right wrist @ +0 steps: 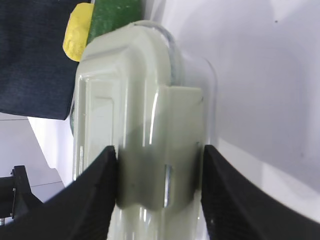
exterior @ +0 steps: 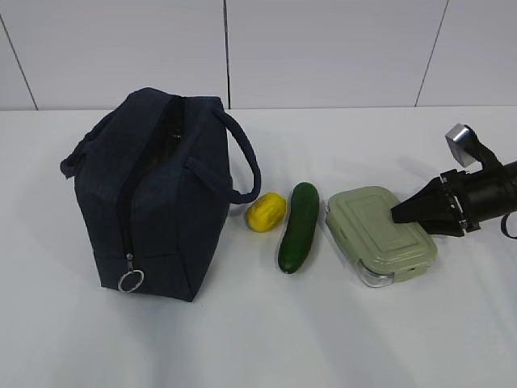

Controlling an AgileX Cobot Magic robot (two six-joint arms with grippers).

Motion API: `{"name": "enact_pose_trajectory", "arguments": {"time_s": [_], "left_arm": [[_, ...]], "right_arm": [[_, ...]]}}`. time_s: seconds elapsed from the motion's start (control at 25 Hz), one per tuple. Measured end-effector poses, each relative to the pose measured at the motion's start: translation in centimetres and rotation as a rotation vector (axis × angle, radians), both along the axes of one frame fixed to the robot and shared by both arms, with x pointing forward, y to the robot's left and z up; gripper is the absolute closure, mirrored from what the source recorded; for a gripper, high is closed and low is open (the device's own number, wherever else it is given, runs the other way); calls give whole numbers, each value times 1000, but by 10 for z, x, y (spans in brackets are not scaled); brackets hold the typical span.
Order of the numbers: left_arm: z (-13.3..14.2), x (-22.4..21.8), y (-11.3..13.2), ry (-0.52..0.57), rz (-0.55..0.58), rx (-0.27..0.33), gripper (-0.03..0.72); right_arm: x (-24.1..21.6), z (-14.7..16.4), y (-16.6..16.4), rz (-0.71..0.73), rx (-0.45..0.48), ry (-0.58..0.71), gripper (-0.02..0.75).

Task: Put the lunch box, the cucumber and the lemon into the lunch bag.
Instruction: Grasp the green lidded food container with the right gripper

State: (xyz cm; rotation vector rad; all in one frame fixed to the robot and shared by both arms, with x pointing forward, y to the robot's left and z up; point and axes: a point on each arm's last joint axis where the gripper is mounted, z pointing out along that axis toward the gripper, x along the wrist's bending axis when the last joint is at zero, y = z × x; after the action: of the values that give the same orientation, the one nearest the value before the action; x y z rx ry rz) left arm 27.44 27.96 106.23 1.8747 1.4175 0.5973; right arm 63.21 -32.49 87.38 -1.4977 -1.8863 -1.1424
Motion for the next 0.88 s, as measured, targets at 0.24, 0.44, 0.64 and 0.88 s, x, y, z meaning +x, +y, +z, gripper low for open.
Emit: {"name": "enact_pose_trajectory", "arguments": {"time_s": [0.24,0.44,0.64,0.88], "left_arm": [[24,65,-7,92,-46,-11,455],[34,123,-14,195,-88,6,408],[37,183,-34,271,-170,23,358],[17,248,-69,362,-264,46,351]], "right_arm": [[0,0,0,0,0,1,357],[0,0,0,-1,0,2,357],[0,0,0,-1,1,3,357],[0,0,0,-1,2,5,358]]}}
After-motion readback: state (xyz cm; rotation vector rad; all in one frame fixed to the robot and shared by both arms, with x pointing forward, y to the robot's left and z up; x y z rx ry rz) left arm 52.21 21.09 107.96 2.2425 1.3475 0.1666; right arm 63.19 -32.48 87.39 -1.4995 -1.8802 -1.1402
